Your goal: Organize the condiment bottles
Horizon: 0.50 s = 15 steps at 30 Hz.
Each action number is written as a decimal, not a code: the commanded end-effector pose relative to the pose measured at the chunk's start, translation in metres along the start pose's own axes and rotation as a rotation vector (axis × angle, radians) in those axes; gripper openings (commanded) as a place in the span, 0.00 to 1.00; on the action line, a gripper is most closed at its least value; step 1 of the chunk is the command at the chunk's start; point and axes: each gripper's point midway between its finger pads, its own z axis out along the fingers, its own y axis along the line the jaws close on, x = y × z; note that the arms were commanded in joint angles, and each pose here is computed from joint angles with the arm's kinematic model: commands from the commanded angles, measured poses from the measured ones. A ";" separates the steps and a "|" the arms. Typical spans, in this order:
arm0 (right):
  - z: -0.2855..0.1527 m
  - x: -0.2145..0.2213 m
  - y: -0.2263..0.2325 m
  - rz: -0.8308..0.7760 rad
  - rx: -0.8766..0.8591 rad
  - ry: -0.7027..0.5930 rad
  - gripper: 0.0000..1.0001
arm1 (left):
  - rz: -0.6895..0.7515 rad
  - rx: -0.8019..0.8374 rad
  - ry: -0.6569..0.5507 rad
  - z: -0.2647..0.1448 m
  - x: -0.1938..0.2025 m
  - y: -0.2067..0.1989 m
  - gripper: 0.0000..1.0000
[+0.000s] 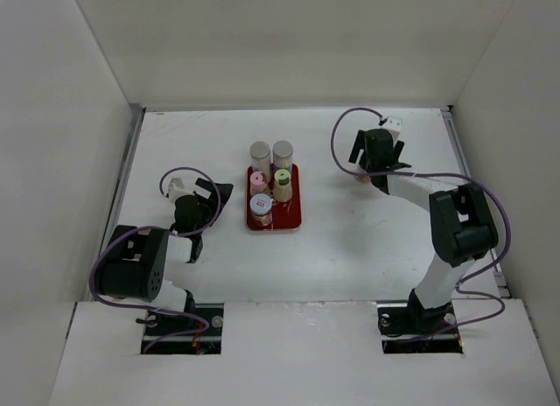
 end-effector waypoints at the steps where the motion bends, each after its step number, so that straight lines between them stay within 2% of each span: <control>1: 0.005 -0.007 0.008 0.049 -0.031 0.000 0.91 | 0.000 0.034 -0.008 0.001 -0.003 -0.007 1.00; 2: 0.005 -0.005 0.007 0.048 -0.027 0.002 0.85 | -0.002 0.036 -0.007 0.002 -0.003 -0.008 1.00; 4: 0.000 -0.008 0.005 0.060 -0.021 -0.012 0.65 | 0.001 0.043 -0.004 0.002 -0.002 -0.011 1.00; 6: -0.012 -0.017 0.004 0.080 -0.017 -0.046 0.54 | 0.002 0.039 -0.009 0.002 -0.003 -0.010 1.00; 11: -0.074 -0.033 0.036 0.094 -0.132 -0.138 0.53 | -0.001 0.041 -0.005 0.002 -0.003 -0.009 1.00; 15: -0.128 -0.018 0.082 0.074 -0.318 -0.134 0.53 | -0.002 0.039 -0.011 0.000 -0.004 -0.009 1.00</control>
